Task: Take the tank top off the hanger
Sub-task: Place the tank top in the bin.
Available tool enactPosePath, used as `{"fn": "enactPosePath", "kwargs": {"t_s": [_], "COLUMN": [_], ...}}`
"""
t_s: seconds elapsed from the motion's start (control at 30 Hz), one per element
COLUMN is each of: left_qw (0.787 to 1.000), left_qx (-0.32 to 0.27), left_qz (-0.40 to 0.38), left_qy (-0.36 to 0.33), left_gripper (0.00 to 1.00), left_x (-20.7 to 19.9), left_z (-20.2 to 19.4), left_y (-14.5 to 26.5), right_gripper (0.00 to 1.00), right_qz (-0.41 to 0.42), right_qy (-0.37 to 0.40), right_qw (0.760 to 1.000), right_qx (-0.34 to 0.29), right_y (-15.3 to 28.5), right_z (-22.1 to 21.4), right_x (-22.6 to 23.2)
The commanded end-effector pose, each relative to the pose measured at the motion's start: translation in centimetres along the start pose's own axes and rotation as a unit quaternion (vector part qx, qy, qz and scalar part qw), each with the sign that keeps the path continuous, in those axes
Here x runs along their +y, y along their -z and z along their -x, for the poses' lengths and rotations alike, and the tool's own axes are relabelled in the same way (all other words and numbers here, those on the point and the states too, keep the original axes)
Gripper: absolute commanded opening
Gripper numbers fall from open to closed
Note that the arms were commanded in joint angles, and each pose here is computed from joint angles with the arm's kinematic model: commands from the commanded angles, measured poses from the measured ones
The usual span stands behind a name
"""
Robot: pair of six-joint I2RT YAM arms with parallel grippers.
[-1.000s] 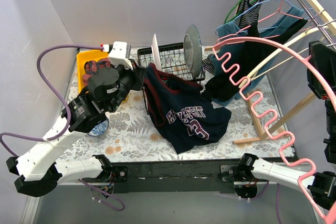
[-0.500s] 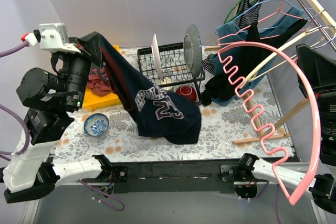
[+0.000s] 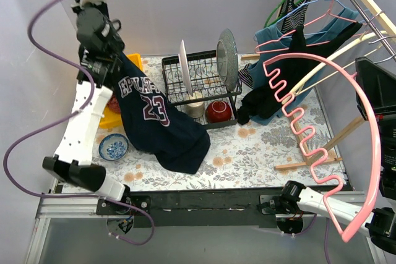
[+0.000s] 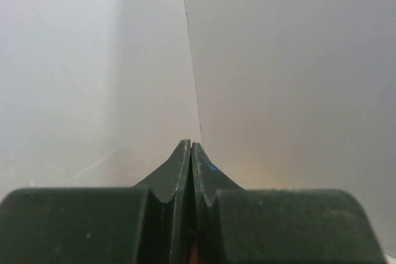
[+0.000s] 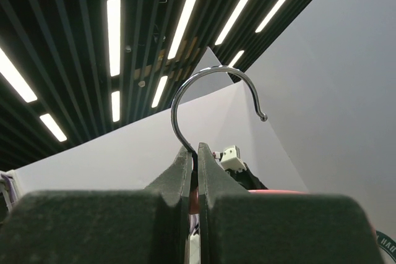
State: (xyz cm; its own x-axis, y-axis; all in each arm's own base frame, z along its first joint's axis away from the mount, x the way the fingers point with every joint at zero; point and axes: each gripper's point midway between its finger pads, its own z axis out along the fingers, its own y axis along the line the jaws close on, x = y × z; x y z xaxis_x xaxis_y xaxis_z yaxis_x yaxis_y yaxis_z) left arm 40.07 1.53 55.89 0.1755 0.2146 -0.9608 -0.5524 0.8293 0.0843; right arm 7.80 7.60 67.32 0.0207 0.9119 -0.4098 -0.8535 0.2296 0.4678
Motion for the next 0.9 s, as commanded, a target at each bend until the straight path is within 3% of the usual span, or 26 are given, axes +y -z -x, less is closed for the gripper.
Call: {"fn": "enactPosePath", "kwargs": {"t_s": [0.0, 0.2, 0.33, 0.37, 0.5, 0.63, 0.73, 0.87], "left_qw": [0.998, 0.992, 0.971, 0.961, 0.944, 0.926, 0.915, 0.891], "left_qx": [0.021, 0.083, 0.195, 0.242, 0.297, 0.345, 0.359, 0.396], "left_qz": [-0.023, -0.022, -0.042, -0.045, -0.05, -0.047, -0.033, 0.033], "left_qy": [0.063, 0.096, 0.133, 0.13, 0.135, 0.144, 0.182, 0.22], "left_gripper": [0.0, 0.0, 0.0, 0.0, 0.03, 0.6, 0.79, 0.91], "left_x": [0.0, 0.5, -0.7, -1.5, -2.3, -2.5, -2.3, -0.8], "left_z": [-0.7, -7.2, -16.7, -21.2, -28.9, -32.5, -32.3, -31.5], "left_y": [-4.0, -7.7, -8.0, -6.7, -3.3, -0.8, 0.4, 1.9], "right_gripper": [0.01, 0.01, 0.01, 0.01, 0.01, 0.01, 0.01, 0.01], "right_qz": [-0.001, -0.009, -0.011, -0.013, -0.019, -0.019, -0.02, -0.021], "right_qy": [0.003, 0.012, 0.02, 0.022, 0.03, 0.033, 0.033, 0.036], "right_qw": [0.999, 0.999, 0.999, 0.999, 0.999, 0.999, 0.999, 0.999], "right_qx": [-0.033, -0.032, -0.029, -0.028, -0.024, -0.019, -0.02, -0.023], "right_y": [0.6, 1.2, 1.5, 1.6, 1.6, 1.7, 1.8, 2.1], "right_z": [1.9, 1.7, 1.3, 1.1, 0.6, 0.5, 0.5, 0.6], "right_x": [0.2, -0.5, -0.9, -1.1, -1.6, -1.6, -1.7, -1.8]}}
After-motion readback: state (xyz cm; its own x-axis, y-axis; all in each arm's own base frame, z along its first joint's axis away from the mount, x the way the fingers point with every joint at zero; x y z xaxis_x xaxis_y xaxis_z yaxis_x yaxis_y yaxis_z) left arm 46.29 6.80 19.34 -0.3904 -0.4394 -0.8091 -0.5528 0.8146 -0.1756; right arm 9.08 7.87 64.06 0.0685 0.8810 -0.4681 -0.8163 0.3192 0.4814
